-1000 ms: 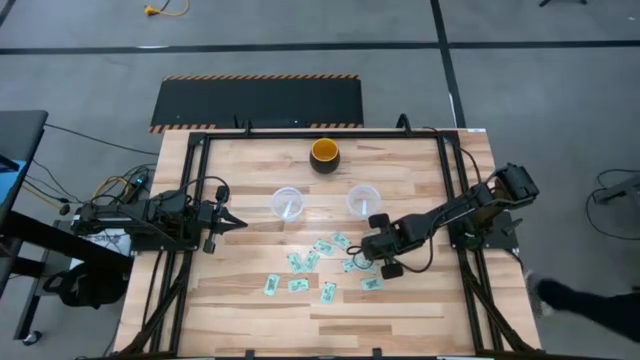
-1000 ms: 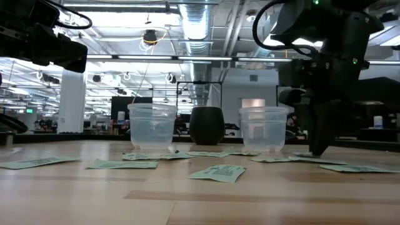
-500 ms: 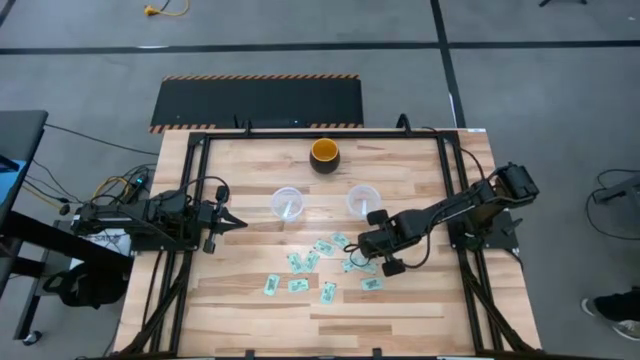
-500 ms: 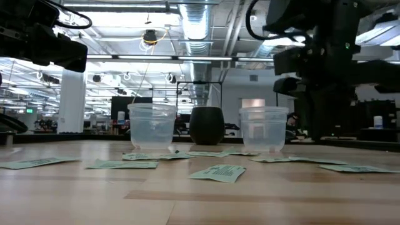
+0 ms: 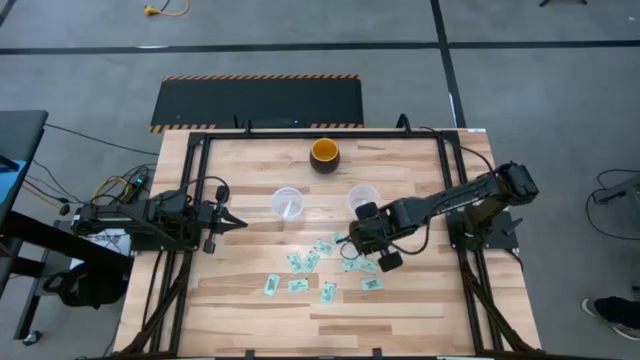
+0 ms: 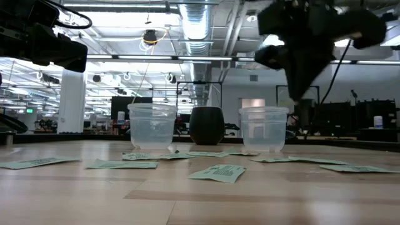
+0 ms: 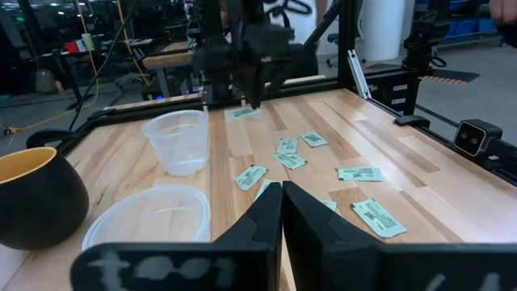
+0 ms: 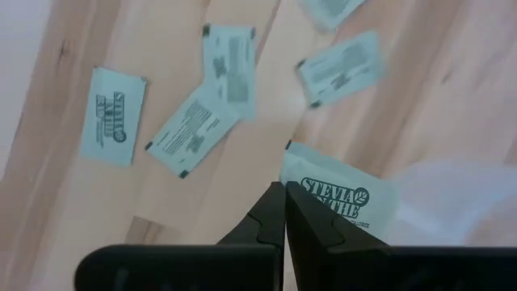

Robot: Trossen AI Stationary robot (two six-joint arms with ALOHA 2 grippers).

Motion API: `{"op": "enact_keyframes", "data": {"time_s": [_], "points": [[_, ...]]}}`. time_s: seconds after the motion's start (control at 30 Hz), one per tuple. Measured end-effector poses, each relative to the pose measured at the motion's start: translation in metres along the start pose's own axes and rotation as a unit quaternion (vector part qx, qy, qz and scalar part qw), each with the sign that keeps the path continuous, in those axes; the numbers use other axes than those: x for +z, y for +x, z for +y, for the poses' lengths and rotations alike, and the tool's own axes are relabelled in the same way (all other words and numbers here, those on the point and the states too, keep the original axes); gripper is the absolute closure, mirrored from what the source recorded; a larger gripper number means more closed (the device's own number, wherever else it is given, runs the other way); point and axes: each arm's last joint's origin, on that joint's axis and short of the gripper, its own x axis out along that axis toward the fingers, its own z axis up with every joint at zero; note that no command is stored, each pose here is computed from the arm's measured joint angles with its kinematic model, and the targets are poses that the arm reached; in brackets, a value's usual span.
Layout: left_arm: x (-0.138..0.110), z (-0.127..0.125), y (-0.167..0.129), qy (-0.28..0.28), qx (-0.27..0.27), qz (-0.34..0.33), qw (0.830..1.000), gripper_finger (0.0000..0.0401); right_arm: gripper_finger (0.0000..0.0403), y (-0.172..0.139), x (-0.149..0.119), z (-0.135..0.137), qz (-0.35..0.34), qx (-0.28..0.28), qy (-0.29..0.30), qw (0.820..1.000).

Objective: Pick and place Stevia / Truvia into bins
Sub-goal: Put the stevia packet into the right transparent container

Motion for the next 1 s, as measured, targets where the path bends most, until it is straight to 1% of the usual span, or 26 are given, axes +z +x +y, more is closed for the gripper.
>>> {"op": "enact_keyframes", "data": {"time_s": [0.13,0.27,0.33,0.6,0.67,0.83,1.0], "points": [[0.0,0.0,0.0,-0.001,0.0,0.0,1.0,0.0401,0.0403,-0.014,0.005,-0.015,-0.012,-0.009,-0.014,1.0],[0.0,0.0,0.0,-0.002,0.0,0.0,1.0,0.0401,0.0403,-0.022,0.002,-0.035,-0.006,-0.02,-0.012,1.0],[0.0,0.0,0.0,-0.002,0.0,0.0,1.0,0.0401,0.0403,-0.024,-0.002,-0.046,0.002,-0.033,-0.004,0.999],[0.0,0.0,0.0,-0.002,0.0,0.0,1.0,0.0401,0.0403,-0.024,-0.027,-0.092,0.021,-0.044,0.035,0.998],[0.0,0.0,0.0,-0.002,0.0,0.0,1.0,0.0401,0.0403,-0.024,-0.033,-0.102,0.022,-0.04,0.046,0.998],[0.0,0.0,0.0,-0.002,0.0,0.0,1.0,0.0401,0.0403,-0.025,-0.045,-0.12,0.002,-0.009,0.072,0.997],[0.0,0.0,0.0,-0.002,0.0,0.0,1.0,0.0401,0.0403,-0.026,-0.049,-0.124,-0.011,0.014,0.084,0.996]]}}
